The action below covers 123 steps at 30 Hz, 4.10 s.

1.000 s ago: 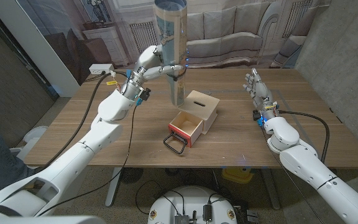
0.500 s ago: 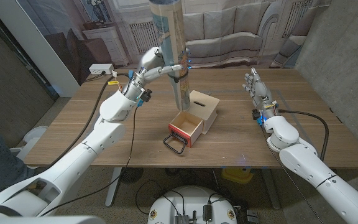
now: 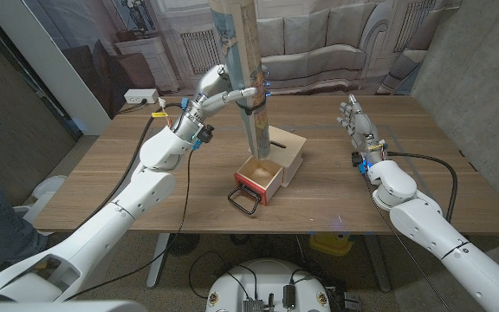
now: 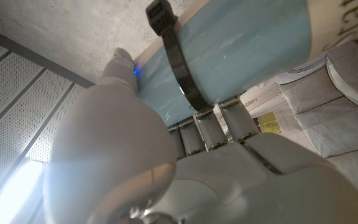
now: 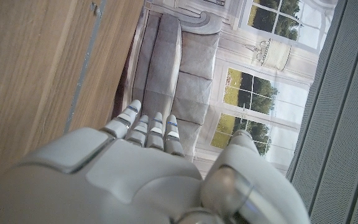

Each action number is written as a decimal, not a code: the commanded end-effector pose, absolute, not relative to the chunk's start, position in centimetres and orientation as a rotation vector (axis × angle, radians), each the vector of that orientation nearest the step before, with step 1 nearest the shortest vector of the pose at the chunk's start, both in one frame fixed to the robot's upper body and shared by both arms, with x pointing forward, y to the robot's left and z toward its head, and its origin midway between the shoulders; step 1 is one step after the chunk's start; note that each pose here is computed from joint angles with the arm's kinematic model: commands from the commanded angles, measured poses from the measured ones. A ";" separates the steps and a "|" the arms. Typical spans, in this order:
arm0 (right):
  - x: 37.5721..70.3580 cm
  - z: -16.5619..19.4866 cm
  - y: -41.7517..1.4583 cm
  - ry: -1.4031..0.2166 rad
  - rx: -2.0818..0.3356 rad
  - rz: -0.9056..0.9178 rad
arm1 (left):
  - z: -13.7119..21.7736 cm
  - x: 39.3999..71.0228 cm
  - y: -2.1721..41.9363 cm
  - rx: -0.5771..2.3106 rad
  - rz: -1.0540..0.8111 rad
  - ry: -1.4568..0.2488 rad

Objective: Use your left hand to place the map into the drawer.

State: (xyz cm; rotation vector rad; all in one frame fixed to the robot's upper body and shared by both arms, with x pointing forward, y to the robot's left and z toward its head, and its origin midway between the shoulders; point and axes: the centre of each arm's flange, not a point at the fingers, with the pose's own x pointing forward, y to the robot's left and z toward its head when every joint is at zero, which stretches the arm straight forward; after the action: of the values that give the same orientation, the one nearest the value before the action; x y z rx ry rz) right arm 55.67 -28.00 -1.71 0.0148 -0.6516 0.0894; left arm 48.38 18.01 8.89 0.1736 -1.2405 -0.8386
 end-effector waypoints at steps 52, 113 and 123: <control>58.0 0.4 -27.7 -0.670 -0.001 0.169 | 4.8 46.1 18.0 0.088 -0.725 -1.110; 58.1 -0.6 -28.5 -0.654 0.022 0.145 | 3.2 49.8 17.0 0.059 -0.718 -1.025; 57.9 -0.7 -28.7 -0.660 0.027 0.137 | 3.3 50.1 16.9 0.072 -0.727 -1.014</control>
State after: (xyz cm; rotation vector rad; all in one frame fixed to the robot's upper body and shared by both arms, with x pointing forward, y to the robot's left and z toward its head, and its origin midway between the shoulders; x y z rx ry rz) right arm 58.11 -28.46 -0.69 0.0203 -0.6542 0.1460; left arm 49.70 17.05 3.22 0.0606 -1.0255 -0.7178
